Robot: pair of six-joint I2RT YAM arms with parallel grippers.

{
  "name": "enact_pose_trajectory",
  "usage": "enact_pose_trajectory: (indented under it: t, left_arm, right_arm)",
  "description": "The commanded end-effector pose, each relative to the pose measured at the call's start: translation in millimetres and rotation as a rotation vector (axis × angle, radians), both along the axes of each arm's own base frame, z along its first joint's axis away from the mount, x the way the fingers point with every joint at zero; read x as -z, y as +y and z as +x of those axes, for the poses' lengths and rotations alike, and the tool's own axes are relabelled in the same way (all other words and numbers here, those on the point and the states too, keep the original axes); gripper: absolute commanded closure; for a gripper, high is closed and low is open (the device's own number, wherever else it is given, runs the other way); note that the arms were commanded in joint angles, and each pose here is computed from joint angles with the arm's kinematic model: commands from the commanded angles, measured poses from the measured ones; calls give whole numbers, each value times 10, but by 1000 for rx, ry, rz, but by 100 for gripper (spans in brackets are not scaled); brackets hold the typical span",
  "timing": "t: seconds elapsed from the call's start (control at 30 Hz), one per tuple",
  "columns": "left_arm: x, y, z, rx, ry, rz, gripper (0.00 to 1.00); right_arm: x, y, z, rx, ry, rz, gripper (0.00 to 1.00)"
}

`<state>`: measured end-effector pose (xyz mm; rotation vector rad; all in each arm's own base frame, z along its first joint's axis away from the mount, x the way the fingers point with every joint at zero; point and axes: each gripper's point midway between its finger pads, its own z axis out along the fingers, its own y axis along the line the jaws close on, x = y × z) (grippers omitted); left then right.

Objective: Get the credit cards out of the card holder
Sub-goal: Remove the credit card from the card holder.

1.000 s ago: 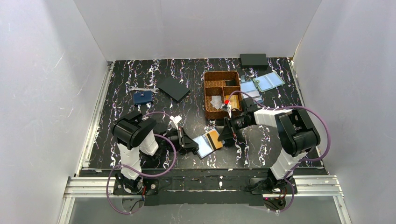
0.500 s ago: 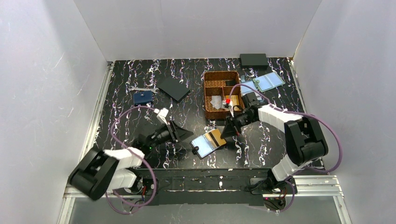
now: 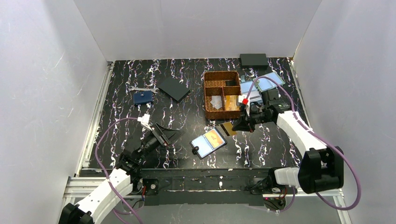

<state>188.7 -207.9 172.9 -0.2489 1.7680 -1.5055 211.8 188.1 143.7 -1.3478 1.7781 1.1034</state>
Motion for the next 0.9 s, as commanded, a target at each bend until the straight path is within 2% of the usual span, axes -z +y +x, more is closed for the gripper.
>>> enact_pose_trajectory:
  t: [0.0, 0.27, 0.47, 0.87]
  left_arm:
    - [-77, -124, -171, 118, 161, -84, 2]
    - [-147, -371, -282, 214, 209, -66, 2]
    - [-191, -696, -347, 291, 248, -45, 2]
    - [-329, -1050, -230, 306, 386, -143, 2]
  right_arm:
    - [-275, -17, -9, -19, -133, 16, 99]
    - [-642, -139, 24, -44, -334, -59, 99]
    - [-694, -242, -58, -88, -450, -117, 99]
    - [-578, -188, -278, -204, -563, -48, 99]
